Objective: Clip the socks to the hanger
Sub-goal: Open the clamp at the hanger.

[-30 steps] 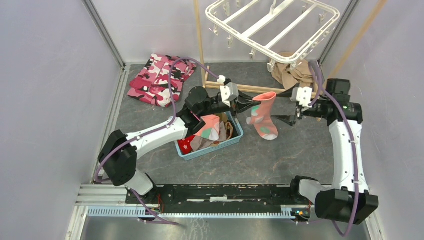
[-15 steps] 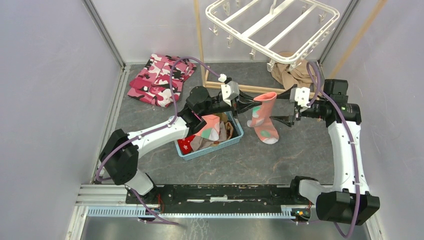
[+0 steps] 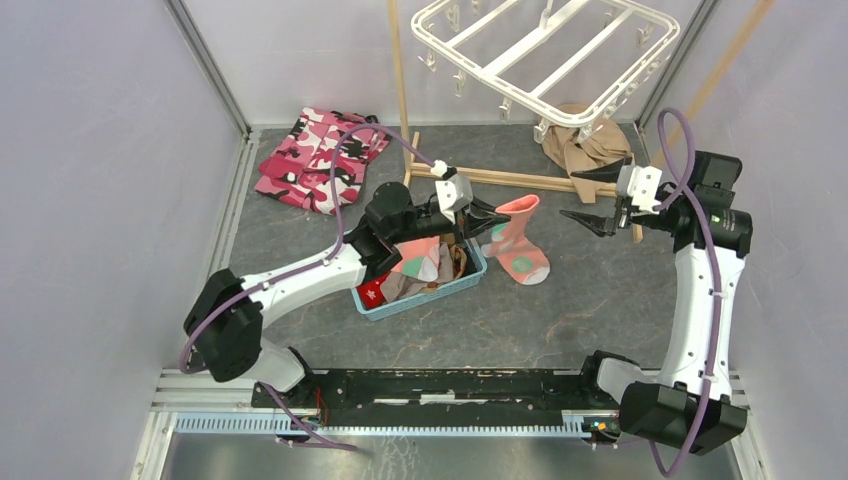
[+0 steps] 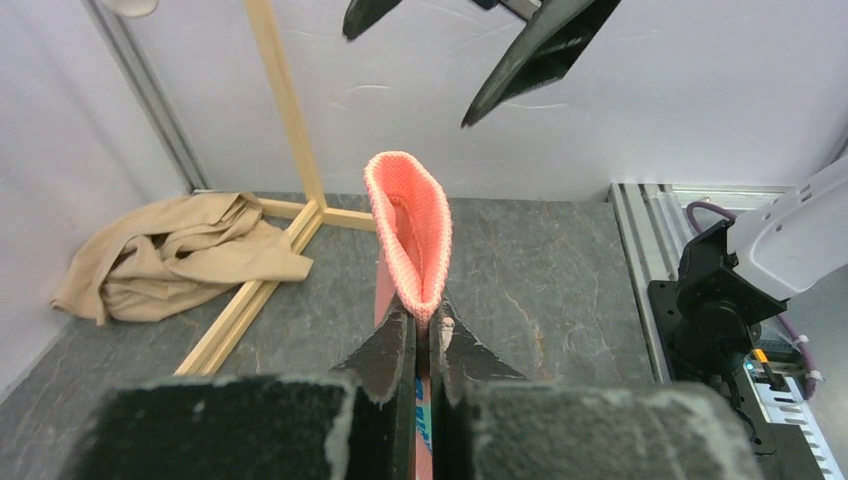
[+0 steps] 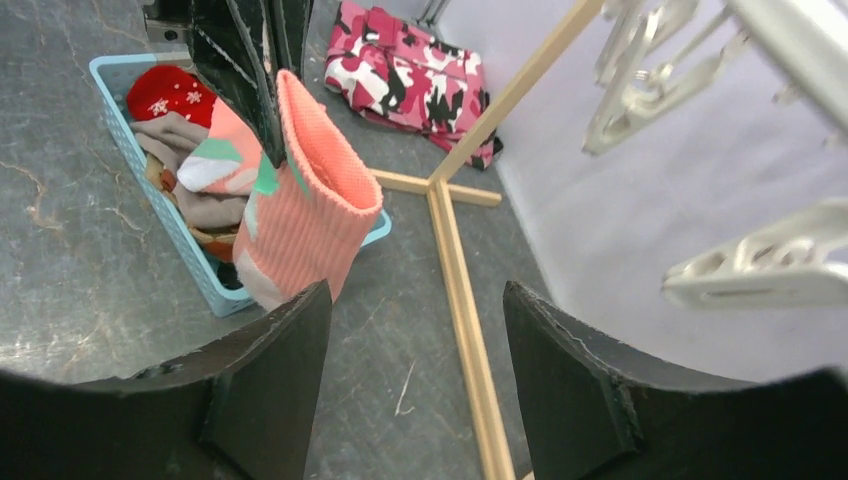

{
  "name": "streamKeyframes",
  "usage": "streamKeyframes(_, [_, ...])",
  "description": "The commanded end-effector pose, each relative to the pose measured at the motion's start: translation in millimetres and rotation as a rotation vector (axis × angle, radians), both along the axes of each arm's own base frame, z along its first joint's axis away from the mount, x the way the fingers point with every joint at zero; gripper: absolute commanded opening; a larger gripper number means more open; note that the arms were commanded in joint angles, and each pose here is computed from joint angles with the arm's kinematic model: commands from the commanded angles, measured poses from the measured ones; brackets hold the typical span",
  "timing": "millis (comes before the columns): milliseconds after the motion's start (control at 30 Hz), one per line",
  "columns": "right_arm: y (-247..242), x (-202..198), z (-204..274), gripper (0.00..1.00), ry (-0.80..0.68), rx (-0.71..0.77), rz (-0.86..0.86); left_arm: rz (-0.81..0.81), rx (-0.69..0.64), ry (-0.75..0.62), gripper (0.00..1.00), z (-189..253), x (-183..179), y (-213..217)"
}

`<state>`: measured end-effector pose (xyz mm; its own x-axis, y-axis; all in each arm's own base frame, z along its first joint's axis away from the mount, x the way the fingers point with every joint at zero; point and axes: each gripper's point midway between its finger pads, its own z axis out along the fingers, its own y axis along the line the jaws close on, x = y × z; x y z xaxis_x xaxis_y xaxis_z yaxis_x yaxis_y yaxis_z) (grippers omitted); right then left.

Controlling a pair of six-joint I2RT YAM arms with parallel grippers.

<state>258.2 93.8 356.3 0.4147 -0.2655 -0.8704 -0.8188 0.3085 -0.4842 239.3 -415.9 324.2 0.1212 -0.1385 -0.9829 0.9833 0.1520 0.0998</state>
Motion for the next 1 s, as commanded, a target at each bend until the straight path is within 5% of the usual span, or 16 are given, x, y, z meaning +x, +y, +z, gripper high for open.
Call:
streamKeyframes(0, [9.6, -14.2, 23.4, 0.69, -0.124, -0.005, 0.074, 0.085, -0.001, -0.082, 0.02, 12.7, 2.5, 20.7])
streamKeyframes(233, [-3.8, 17.6, -4.1, 0.67, 0.011, -0.137, -0.083, 0.159, 0.027, -0.071, 0.02, 2.7, 4.9, 37.8])
streamKeyframes(367, [-4.1, 22.7, -19.9, 0.79, -0.057, -0.160, -0.273, 0.186, 0.043, -0.071, 0.02, -1.7, 7.9, 44.1])
streamKeyframes(500, [15.7, -1.6, -10.9, 0.76, -0.100, -0.050, -0.228, 0.221, 0.058, -0.076, 0.02, -5.9, 14.6, 53.1])
streamKeyframes(667, [15.0, -10.0, 42.9, 0.76, -0.169, 0.265, -0.346, 0.233, 0.058, -0.076, 0.02, -6.8, 19.3, 61.8])
streamKeyframes(967, [32.9, 12.1, 78.5, 0.71, -0.008, 0.553, -0.351, 0.227, 0.032, -0.081, 0.02, -4.1, 16.8, 66.0])
